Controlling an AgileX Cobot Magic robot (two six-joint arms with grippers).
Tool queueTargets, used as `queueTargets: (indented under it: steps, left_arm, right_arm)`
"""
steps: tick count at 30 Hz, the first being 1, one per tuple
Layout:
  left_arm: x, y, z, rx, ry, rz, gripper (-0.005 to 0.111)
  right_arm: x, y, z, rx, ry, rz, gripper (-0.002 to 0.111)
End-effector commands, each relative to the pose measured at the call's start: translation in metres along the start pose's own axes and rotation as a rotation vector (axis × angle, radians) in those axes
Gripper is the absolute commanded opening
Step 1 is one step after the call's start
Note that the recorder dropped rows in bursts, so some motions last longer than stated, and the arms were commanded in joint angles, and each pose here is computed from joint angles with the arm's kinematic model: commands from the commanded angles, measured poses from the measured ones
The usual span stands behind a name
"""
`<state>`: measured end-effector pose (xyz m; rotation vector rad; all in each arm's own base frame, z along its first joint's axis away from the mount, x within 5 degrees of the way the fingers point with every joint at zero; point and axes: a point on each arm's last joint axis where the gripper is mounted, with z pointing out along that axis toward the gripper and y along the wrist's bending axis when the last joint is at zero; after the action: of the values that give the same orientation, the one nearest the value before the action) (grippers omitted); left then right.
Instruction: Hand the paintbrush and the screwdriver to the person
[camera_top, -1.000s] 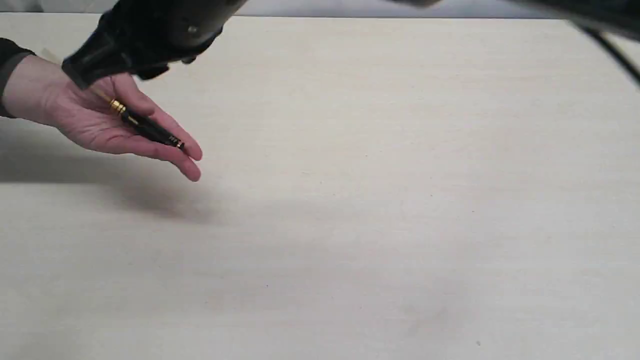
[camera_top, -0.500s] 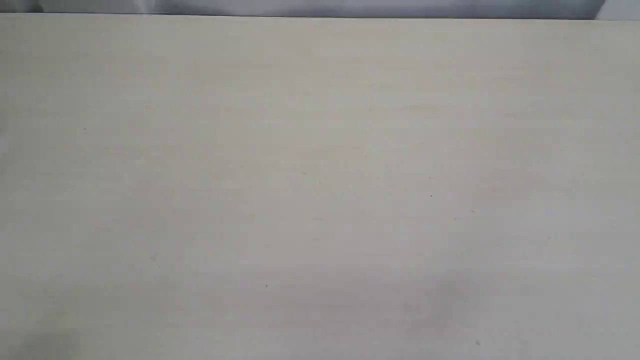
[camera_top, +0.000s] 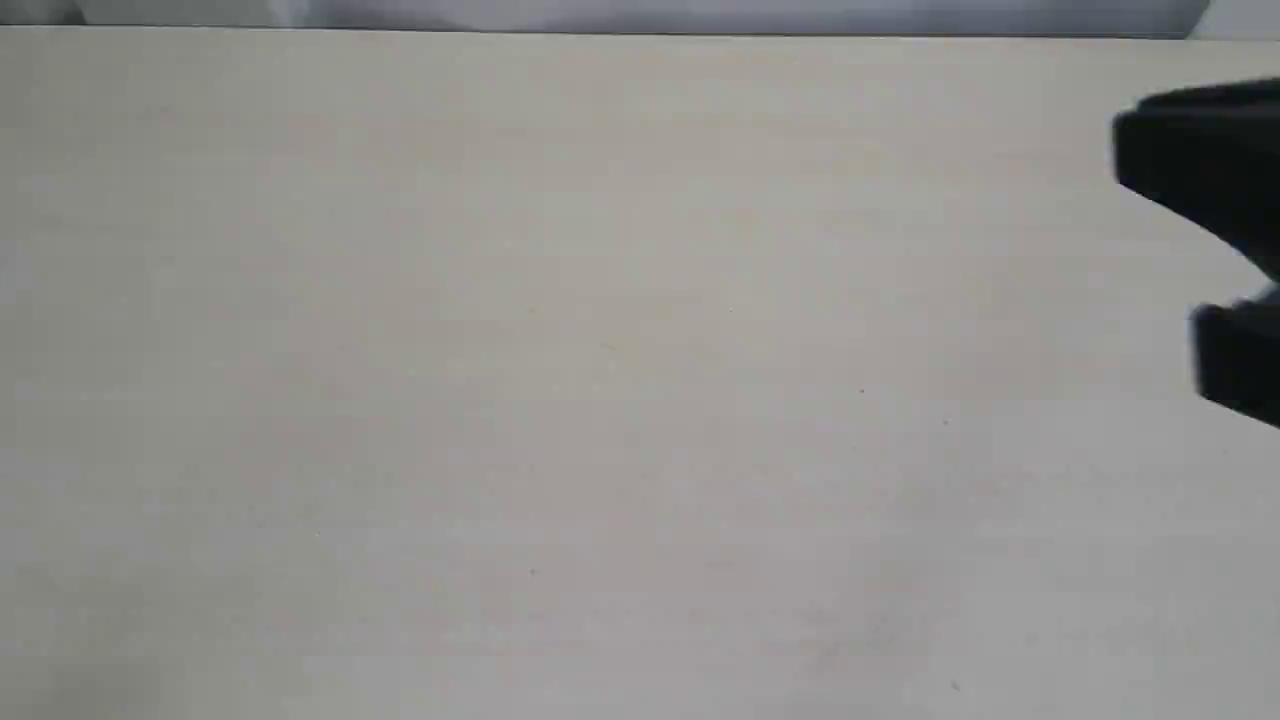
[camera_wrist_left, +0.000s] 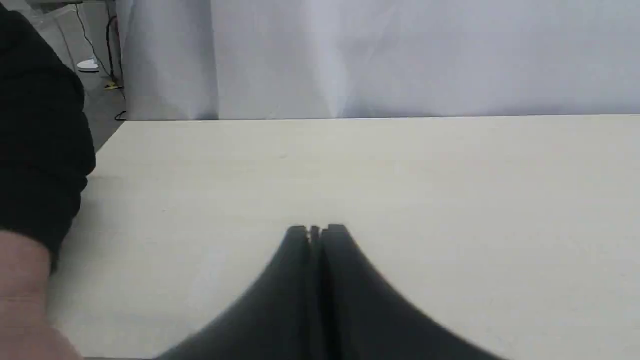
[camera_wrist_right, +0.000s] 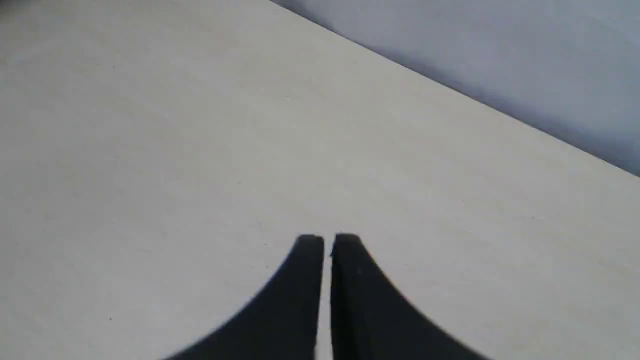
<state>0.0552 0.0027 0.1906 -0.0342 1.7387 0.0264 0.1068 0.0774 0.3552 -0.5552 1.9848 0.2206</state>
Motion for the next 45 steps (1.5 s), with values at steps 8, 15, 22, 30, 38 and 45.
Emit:
queueTargets:
  steps: [8, 15, 22, 30, 38, 45]
  left_arm:
    - [0.0, -0.001, 0.0, 0.01, -0.005, -0.005, 0.0]
    - [0.0, -0.001, 0.0, 0.01, -0.005, -0.005, 0.0]
    - [0.0, -0.001, 0.0, 0.01, -0.005, -0.005, 0.0]
    - [0.0, 0.0, 0.0, 0.009, -0.007, -0.001, 0.0]
    - [0.0, 0.0, 0.0, 0.009, -0.007, -0.001, 0.0]
    - [0.0, -0.001, 0.0, 0.009, -0.007, -0.002, 0.0]
  right_arm:
    - [0.066, -0.023, -0.045, -0.039, 0.006, 0.131, 0.004]
    - [0.086, -0.017, -0.042, -0.131, -0.086, 0.172, 0.004]
    - [0.088, -0.02, -0.04, -0.092, -0.115, 0.121, 0.004]
    - [0.085, -0.027, -0.04, -0.007, -0.162, 0.033, 0.004]
    - [0.089, -0.033, -0.039, 0.127, -0.242, 0.071, 0.004]
    - [0.12, -0.031, -0.02, 0.269, -0.413, 0.11, 0.004]
